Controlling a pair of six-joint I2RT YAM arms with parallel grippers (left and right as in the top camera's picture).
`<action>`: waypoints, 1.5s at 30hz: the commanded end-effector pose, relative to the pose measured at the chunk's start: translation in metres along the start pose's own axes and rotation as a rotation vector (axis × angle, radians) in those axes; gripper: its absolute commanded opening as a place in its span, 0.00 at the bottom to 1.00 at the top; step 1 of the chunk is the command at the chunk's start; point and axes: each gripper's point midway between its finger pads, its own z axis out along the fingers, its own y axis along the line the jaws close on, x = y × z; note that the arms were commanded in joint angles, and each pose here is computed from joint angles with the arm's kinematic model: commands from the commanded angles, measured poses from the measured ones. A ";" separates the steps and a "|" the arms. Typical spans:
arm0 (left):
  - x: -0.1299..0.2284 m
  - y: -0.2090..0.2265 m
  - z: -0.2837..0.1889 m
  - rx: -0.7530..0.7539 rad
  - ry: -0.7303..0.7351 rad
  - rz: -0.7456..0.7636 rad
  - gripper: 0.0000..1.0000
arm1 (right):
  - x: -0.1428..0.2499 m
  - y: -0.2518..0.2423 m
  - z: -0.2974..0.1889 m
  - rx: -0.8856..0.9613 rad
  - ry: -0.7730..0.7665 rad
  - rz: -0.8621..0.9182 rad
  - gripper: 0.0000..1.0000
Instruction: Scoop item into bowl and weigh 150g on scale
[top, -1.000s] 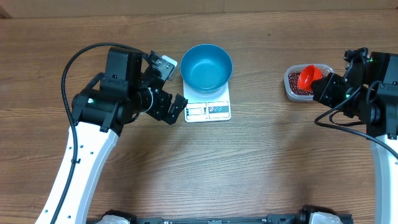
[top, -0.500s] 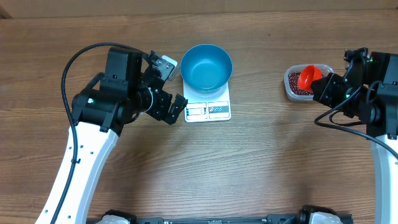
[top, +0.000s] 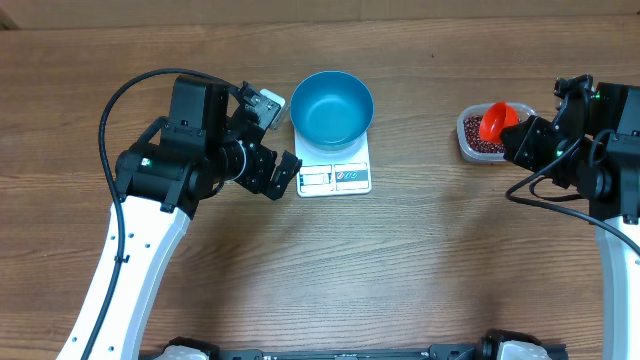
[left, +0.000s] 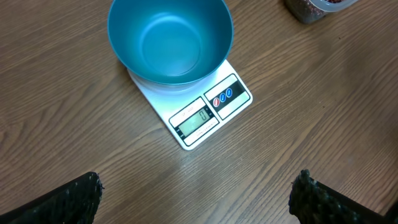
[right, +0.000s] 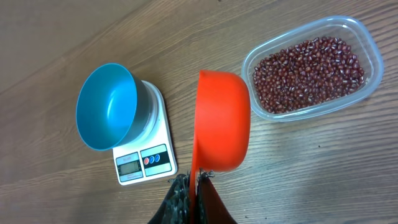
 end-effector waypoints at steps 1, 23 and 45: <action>-0.004 0.000 -0.001 0.005 -0.007 0.016 1.00 | -0.013 0.007 -0.011 -0.011 -0.051 -0.023 0.04; -0.004 0.000 -0.001 0.005 -0.007 0.016 1.00 | -0.015 0.008 -0.011 -0.017 -0.057 -0.053 0.04; -0.004 0.000 -0.001 0.005 -0.007 0.016 1.00 | -0.009 0.007 -0.010 -0.016 -0.034 -0.066 0.04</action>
